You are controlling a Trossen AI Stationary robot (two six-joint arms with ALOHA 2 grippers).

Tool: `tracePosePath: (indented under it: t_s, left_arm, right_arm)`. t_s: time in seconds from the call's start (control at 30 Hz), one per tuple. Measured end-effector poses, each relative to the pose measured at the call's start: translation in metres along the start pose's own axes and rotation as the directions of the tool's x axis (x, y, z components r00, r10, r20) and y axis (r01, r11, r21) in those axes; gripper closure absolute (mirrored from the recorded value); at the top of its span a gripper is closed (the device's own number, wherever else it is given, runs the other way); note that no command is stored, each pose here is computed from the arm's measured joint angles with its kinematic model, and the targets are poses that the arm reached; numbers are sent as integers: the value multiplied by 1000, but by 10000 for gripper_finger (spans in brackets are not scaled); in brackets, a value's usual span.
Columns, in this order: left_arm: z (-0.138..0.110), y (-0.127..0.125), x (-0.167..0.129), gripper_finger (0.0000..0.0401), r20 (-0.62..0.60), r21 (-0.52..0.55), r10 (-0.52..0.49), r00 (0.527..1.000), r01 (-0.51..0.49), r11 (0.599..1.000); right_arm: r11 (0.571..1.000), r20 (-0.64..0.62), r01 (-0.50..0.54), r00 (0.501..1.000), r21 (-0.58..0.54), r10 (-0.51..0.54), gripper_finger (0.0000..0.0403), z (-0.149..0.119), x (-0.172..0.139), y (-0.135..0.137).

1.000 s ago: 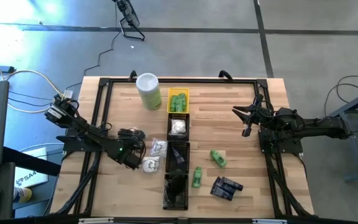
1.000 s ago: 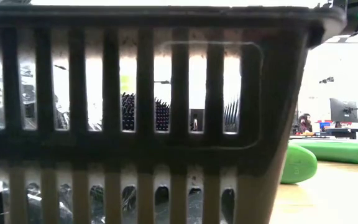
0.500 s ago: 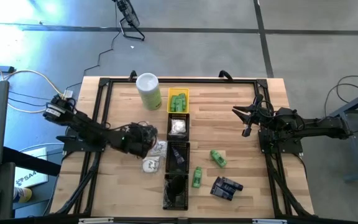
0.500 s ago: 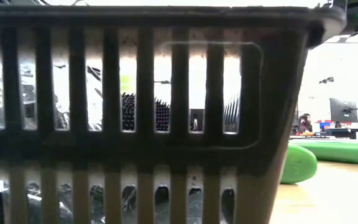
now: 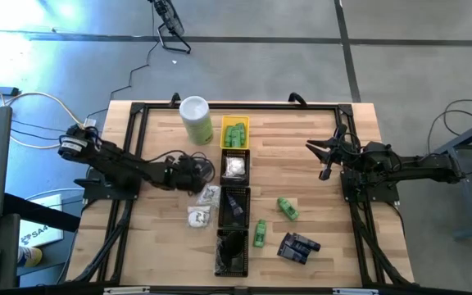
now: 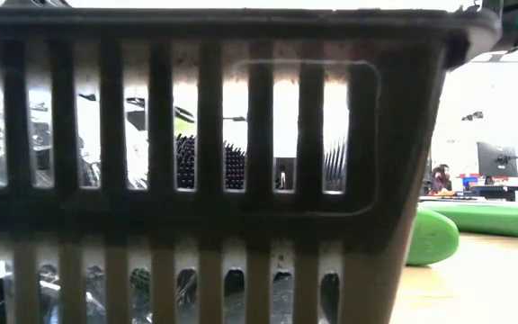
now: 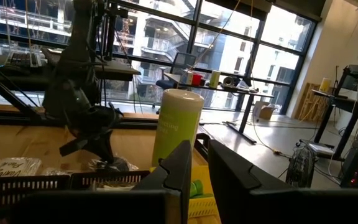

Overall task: Pick & Place Travel size toiletries
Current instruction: Put the black hairbrush into the bottom black basket

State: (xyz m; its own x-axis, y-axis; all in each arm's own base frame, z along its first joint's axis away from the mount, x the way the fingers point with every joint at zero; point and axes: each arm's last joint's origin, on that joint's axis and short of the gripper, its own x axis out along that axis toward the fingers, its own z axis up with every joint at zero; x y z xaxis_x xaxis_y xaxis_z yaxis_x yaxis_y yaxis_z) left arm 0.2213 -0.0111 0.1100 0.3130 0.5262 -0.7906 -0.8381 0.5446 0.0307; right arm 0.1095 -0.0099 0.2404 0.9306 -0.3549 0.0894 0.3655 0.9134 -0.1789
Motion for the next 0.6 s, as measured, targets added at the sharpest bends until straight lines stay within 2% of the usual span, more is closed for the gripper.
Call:
tracePosePath:
  t_s: [0.27,0.43,0.6]
  left_arm:
    - [18,4,12,401,-25,102,-51,998,53,993]
    - [22,5,13,401,-9,88,-57,998,58,994]
    - [32,5,0,401,35,78,-87,996,84,993]
  right_arm:
    - [1000,-32,-8,999,10,8,357,-3,0,1]
    - [999,-68,-14,998,32,16,357,-7,0,1]
    - [999,-68,-12,998,37,15,357,-7,0,1]
